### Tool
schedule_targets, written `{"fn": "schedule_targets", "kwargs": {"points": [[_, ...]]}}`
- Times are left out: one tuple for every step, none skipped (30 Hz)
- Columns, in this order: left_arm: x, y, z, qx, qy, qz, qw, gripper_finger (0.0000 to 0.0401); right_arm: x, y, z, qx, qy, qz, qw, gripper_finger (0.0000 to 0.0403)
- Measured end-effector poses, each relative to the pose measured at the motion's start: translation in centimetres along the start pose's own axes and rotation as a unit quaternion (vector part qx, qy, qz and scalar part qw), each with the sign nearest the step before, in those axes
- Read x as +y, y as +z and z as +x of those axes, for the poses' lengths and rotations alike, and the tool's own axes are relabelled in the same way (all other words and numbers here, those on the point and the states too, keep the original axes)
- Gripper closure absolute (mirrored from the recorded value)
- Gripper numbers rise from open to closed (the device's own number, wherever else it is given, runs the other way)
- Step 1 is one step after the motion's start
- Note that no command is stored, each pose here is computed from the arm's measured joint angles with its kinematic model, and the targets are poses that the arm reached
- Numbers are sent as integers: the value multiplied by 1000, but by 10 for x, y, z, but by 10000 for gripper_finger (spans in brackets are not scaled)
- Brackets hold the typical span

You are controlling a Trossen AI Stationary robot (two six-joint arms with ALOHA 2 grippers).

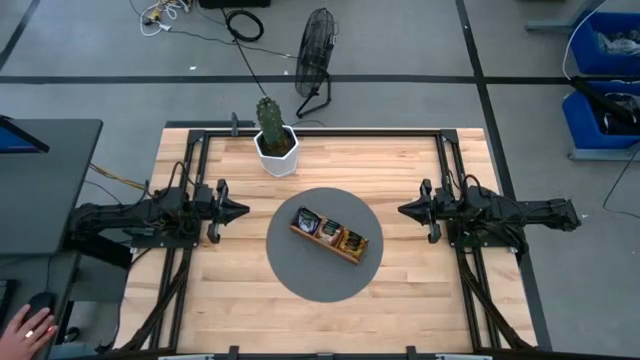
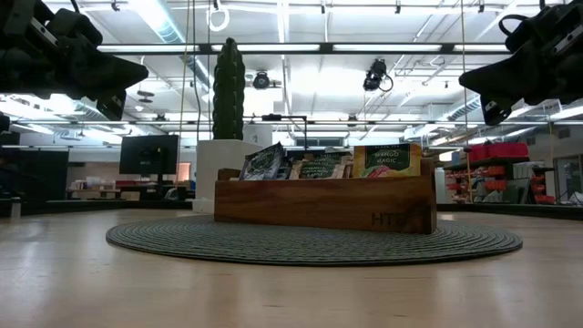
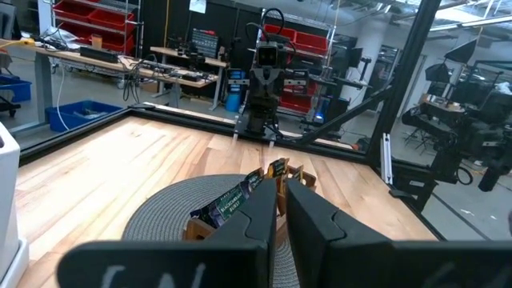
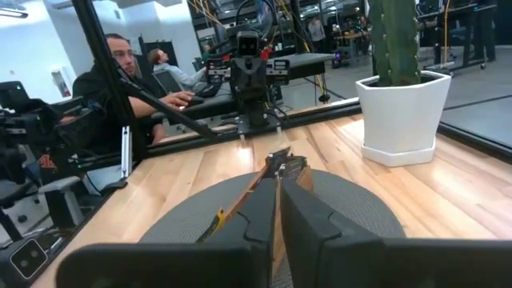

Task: Pick & Place Tea
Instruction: Return to Home Position

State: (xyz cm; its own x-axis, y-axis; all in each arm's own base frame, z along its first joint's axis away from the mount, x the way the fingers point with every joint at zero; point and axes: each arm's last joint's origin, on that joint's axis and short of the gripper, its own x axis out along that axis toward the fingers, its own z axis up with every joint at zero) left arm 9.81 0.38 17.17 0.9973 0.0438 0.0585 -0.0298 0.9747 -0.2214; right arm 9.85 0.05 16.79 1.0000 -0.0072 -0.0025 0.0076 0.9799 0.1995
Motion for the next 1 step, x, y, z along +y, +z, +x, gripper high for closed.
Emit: {"fn": "schedule_targets", "kwargs": {"points": [[0,0,0,0,0,0,1000,369,0,0,0,0,0,0,1000,372]]}}
